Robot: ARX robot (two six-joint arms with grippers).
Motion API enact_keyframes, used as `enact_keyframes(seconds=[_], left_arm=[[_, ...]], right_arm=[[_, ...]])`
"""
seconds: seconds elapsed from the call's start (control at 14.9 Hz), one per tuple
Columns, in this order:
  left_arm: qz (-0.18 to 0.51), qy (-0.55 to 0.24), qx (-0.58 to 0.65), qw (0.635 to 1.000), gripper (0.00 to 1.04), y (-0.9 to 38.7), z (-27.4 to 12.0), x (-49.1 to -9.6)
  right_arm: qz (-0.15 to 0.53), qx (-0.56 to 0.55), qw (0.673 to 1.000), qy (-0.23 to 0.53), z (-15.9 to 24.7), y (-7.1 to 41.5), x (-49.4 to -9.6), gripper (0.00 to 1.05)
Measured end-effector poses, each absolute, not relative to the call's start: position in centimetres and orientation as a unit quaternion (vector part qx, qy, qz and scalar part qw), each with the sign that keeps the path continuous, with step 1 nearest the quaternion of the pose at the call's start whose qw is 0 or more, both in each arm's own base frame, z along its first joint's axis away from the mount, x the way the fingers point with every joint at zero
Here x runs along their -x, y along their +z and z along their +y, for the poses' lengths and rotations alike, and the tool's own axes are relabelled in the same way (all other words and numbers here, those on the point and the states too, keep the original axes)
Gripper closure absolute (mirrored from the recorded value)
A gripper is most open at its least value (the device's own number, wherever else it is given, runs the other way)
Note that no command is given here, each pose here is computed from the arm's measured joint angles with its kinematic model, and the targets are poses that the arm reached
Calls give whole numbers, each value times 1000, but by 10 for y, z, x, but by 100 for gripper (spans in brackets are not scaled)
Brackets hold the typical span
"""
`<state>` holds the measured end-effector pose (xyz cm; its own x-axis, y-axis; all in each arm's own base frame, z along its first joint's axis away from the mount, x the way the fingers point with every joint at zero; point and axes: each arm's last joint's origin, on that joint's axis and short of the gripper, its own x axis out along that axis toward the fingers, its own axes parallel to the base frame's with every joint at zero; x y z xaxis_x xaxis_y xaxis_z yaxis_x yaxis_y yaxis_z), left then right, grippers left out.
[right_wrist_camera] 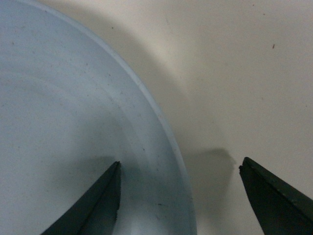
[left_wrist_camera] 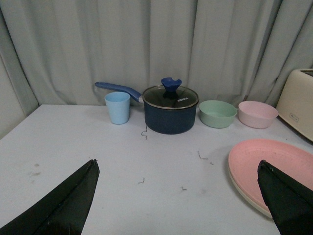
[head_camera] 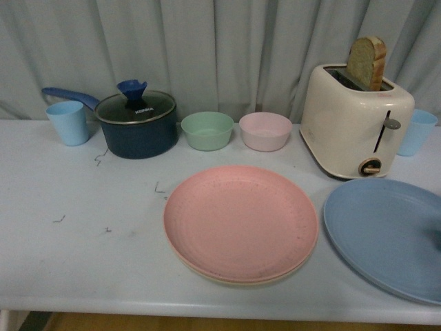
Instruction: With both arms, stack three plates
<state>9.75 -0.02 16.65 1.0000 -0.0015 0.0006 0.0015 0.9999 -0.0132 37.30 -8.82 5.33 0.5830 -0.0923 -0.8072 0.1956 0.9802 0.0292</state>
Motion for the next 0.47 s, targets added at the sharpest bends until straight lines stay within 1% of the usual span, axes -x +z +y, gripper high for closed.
enact_keyframes(seconds=[0.07,0.13,0.2,0.27,0.34,0.4,0.47], left_arm=[[0,-1,7,1000,7,167,0,-97],[0,-1,7,1000,7,167,0,-97],[0,-1,7,1000,7,167,0,-97],[0,-1,7,1000,7,167,0,-97],[0,-1,7,1000,7,167,0,-97],[0,-1,7,1000,7,167,0,-97],[0,-1,7,1000,7,167,0,-97]], right_arm=[[449,-57,888,-82,-88,53,-374,44],[448,-57,888,-82,-88,52,-374,55],[446,-56,889,-84,-89,53,-374,71],[440,-65,892,-85,-94,55,-371,84],[437,-78,893,-78,-97,60,-363,95],[434,-85,894,-74,-98,65,-356,100],[429,-90,896,-71,-99,74,-349,101]])
